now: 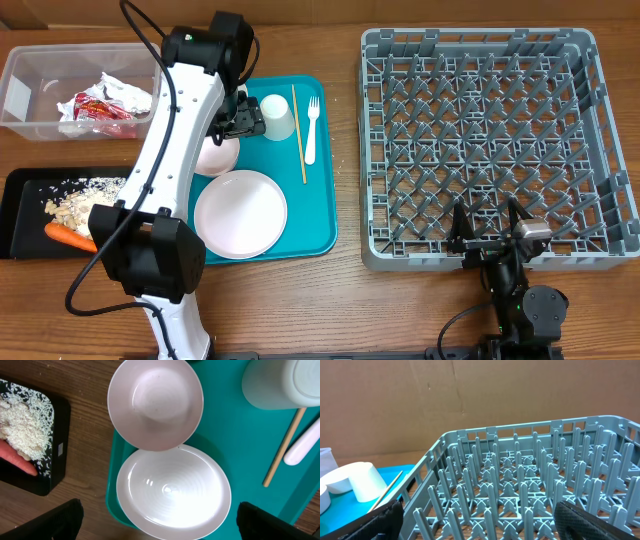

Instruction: Sort waste into correct bins and load items into the dishwasher rack

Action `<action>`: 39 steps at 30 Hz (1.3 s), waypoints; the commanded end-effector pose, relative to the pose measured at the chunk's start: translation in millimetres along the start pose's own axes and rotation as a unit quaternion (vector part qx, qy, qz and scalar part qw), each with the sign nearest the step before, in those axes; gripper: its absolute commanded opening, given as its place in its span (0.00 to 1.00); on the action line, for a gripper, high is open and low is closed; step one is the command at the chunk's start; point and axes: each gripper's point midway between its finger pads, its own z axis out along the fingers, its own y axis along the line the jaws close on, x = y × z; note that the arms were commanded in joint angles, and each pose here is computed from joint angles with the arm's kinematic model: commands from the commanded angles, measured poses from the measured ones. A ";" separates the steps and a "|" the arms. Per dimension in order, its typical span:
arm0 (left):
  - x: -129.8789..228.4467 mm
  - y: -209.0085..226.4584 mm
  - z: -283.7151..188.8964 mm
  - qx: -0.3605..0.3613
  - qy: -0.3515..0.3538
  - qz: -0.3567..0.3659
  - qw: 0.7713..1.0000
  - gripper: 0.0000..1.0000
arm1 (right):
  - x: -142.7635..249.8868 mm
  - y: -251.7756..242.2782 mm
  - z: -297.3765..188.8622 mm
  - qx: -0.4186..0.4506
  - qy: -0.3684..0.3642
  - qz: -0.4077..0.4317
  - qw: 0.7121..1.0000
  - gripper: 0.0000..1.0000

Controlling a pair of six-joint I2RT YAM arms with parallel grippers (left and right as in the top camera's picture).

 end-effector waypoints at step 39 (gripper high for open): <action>-34.1 114.9 28.8 0.034 0.046 -0.235 0.970 1.00 | 1.7 -2.9 0.0 0.007 -0.002 -0.003 1.000 1.00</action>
